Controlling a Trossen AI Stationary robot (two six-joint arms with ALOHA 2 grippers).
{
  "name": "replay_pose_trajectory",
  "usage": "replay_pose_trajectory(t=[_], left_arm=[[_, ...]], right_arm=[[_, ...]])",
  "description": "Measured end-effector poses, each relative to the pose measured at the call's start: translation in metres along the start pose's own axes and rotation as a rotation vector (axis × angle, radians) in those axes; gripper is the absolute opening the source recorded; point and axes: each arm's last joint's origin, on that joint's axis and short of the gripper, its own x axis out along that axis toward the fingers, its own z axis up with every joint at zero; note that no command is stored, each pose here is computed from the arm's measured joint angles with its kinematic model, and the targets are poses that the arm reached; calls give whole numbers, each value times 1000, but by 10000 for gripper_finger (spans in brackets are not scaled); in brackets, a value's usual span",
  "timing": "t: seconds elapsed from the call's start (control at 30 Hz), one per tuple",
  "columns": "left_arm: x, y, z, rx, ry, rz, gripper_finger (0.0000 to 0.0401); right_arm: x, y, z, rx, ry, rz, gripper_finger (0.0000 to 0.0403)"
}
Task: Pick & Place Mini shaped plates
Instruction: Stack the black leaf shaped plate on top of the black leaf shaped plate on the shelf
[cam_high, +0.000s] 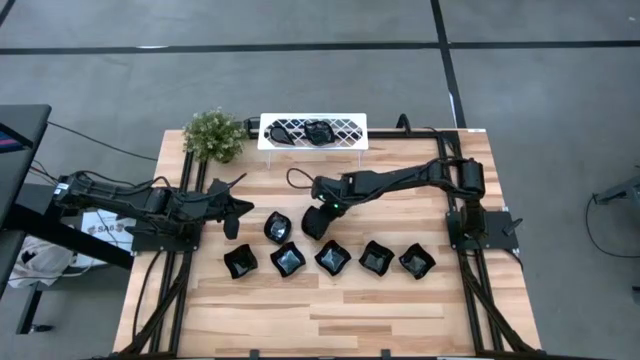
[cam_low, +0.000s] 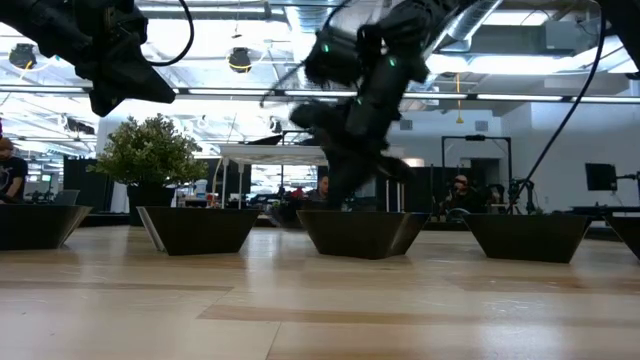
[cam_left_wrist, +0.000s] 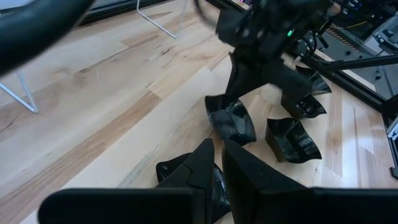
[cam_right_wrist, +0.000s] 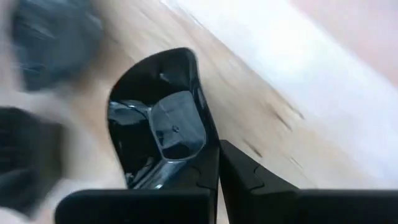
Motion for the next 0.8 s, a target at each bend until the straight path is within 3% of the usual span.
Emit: replay_pose_trajectory(t=[0.2,0.43,0.6,0.8], left_arm=[[0,0,0,0,0,0,33],[0,0,0,0,0,0,33],[0,0,1,-3,-5,-3,33],[0,-1,2,-9,-15,-10,33]], right_arm=[[-43,23,21,-113,-72,77,1],[-132,42,39,-318,-124,112,0],[-188,32,60,-481,-209,62,0],[-229,-1,90,-644,-278,-21,0]])
